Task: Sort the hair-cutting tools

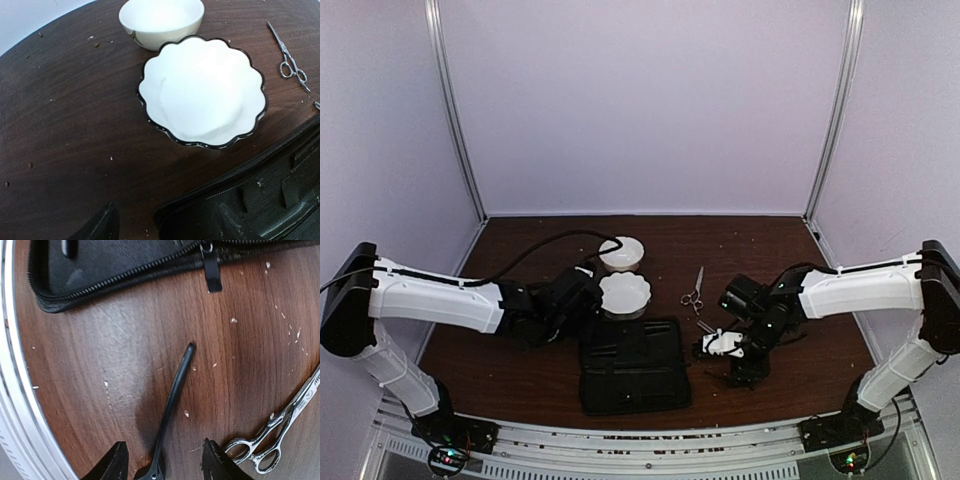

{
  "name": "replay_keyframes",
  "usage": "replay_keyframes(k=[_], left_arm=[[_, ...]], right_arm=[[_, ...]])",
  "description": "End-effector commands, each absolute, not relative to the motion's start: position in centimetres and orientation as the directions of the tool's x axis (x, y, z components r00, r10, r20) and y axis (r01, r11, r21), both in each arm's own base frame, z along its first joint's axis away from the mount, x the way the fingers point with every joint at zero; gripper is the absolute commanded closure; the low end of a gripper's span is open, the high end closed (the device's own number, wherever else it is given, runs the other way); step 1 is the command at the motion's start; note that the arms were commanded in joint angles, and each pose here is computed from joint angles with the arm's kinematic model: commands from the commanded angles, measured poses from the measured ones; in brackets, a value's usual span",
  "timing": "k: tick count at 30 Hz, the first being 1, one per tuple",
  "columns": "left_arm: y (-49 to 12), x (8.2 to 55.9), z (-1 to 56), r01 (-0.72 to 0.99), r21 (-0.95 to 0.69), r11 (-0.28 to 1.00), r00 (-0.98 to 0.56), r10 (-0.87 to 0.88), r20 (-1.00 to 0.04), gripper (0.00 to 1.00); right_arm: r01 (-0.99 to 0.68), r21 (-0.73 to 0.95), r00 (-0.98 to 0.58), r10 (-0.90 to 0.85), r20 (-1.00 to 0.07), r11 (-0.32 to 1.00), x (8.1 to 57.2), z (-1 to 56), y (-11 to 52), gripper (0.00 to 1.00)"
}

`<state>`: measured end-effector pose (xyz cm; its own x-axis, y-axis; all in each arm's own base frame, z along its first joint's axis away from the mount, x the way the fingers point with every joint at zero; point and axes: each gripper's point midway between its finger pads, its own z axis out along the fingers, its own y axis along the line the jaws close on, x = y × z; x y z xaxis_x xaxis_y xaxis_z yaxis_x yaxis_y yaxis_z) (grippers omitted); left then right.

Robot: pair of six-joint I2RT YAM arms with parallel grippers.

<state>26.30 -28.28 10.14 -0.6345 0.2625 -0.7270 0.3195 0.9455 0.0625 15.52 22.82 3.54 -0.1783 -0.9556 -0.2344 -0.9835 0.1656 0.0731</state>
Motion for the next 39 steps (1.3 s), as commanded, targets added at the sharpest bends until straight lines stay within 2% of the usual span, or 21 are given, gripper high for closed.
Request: replay_keyframes(k=[1, 9, 19, 24, 25, 30, 35, 39], left_arm=[[-27.3, 26.6, 9.6, 0.205, -0.095, 0.974, -0.697, 0.077, -0.713, 0.34], [-25.2, 26.8, 8.4, 0.131, -0.140, 0.981, -0.719, -0.003, -0.695, 0.39], [-24.8, 26.7, 8.8, 0.120, -0.162, 0.980, -0.712, -0.029, -0.701, 0.40], [-24.6, 26.4, 8.8, 0.119, -0.159, 0.980, -0.720, -0.025, -0.693, 0.40], [-24.5, 26.3, 8.7, 0.114, -0.159, 0.981, -0.724, -0.027, -0.689, 0.40], [-25.1, 25.9, 8.1, 0.108, -0.206, 0.973, -0.747, -0.057, -0.662, 0.35], [-26.1, 25.5, 8.2, 0.127, -0.279, 0.952, -0.760, -0.088, -0.644, 0.35], [-26.0, 25.0, 7.3, 0.102, -0.280, 0.954, -0.787, -0.095, -0.609, 0.44]], right_arm=[[-0.982, 0.007, -0.184, -0.965, -0.189, 0.186, 16.4, 3.0, 22.3, 0.48], [-0.984, 0.008, -0.176, -0.972, -0.155, 0.177, 16.0, 2.2, 21.8, 0.63], [-0.985, 0.020, -0.170, -0.976, -0.137, 0.169, 15.5, 1.7, 21.8, 0.66], [-0.984, 0.010, -0.178, -0.978, -0.108, 0.178, 15.6, 1.2, 21.3, 0.72], [-0.983, 0.012, -0.184, -0.978, -0.102, 0.184, 15.6, 1.1, 21.2, 0.75], [-0.982, 0.028, -0.191, -0.978, -0.085, 0.189, 15.5, 0.7, 21.2, 0.99], [-0.980, 0.019, -0.198, -0.974, -0.112, 0.197, 15.9, 1.4, 21.7, 1.00], [-0.978, 0.008, -0.206, -0.969, -0.138, 0.206, 16.3, 2.0, 21.9, 1.00]])
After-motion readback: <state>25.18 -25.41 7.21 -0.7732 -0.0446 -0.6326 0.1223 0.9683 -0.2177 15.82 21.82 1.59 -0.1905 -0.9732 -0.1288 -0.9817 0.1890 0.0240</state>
